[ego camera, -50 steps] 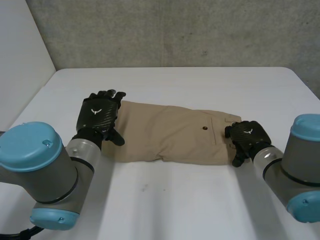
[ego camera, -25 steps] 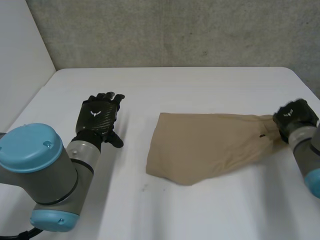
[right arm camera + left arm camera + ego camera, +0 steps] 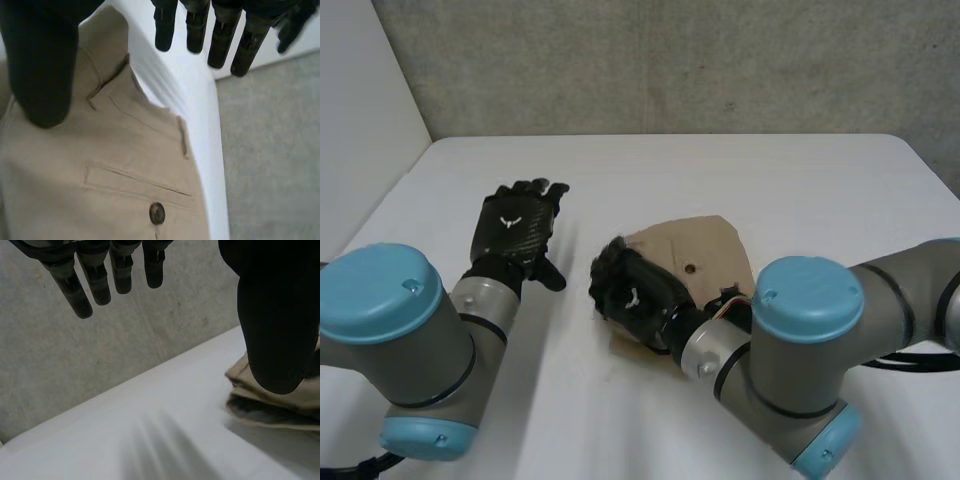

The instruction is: Fold the shorts.

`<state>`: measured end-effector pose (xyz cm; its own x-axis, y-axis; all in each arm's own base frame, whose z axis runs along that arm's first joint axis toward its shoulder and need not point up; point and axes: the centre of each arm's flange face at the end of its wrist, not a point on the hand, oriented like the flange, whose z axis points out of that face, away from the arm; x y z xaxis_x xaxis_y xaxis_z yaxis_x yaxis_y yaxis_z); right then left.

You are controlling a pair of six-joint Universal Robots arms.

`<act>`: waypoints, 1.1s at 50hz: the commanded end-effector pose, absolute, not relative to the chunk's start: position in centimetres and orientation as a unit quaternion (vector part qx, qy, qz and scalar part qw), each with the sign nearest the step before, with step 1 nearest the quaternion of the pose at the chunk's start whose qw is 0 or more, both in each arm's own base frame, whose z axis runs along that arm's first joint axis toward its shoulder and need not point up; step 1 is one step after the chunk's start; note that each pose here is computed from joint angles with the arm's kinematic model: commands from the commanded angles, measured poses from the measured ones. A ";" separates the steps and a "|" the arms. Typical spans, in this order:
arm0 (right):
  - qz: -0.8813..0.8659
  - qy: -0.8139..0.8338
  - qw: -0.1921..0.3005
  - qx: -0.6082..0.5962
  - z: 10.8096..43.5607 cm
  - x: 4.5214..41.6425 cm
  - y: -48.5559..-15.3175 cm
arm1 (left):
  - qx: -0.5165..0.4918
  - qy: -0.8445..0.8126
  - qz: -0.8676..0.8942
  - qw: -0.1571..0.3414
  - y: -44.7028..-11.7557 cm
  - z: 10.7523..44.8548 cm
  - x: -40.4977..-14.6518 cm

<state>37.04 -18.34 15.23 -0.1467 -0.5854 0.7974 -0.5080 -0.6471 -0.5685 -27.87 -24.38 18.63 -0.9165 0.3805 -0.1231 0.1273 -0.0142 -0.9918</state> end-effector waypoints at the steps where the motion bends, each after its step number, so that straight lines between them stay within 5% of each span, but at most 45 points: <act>1: -0.688 0.562 0.173 -0.425 23.8 34.1 -22.0 | -0.171 -0.660 0.723 0.109 -25.7 21.8 -29.0; 6: -0.671 0.643 0.257 -0.265 26.8 30.3 -25.4 | -0.185 -0.647 0.728 0.132 -25.5 24.0 -31.1; 15: -0.580 0.740 0.199 -0.275 22.1 28.6 -28.2 | -0.251 -0.699 0.642 0.191 -23.7 20.3 -37.2; 25: -0.505 0.794 0.168 -0.292 14.7 29.1 -29.9 | -0.260 -0.772 0.564 0.137 -24.3 13.8 -36.9; 36: -0.518 0.780 0.092 -0.339 14.7 28.7 -30.6 | -0.270 -0.792 0.536 0.114 -24.0 12.7 -36.2; 45: -0.616 0.725 0.091 -0.294 24.0 27.6 -30.0 | -0.221 -0.727 0.633 0.149 -24.1 23.8 -34.9; 49: -0.687 0.688 0.086 -0.215 30.7 26.0 -29.0 | -0.182 -0.695 0.679 0.147 -24.6 29.7 -32.0; 55: -0.738 0.660 0.045 -0.132 36.4 22.3 -28.4 | -0.129 -0.689 0.701 0.128 -25.0 36.0 -26.4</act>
<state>25.54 -29.26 30.96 -0.8999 -0.3952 0.1843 -0.1837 -0.0395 -0.9822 -31.32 -24.55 30.65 -0.8938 0.4468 -0.0380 0.0491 0.0132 -0.9987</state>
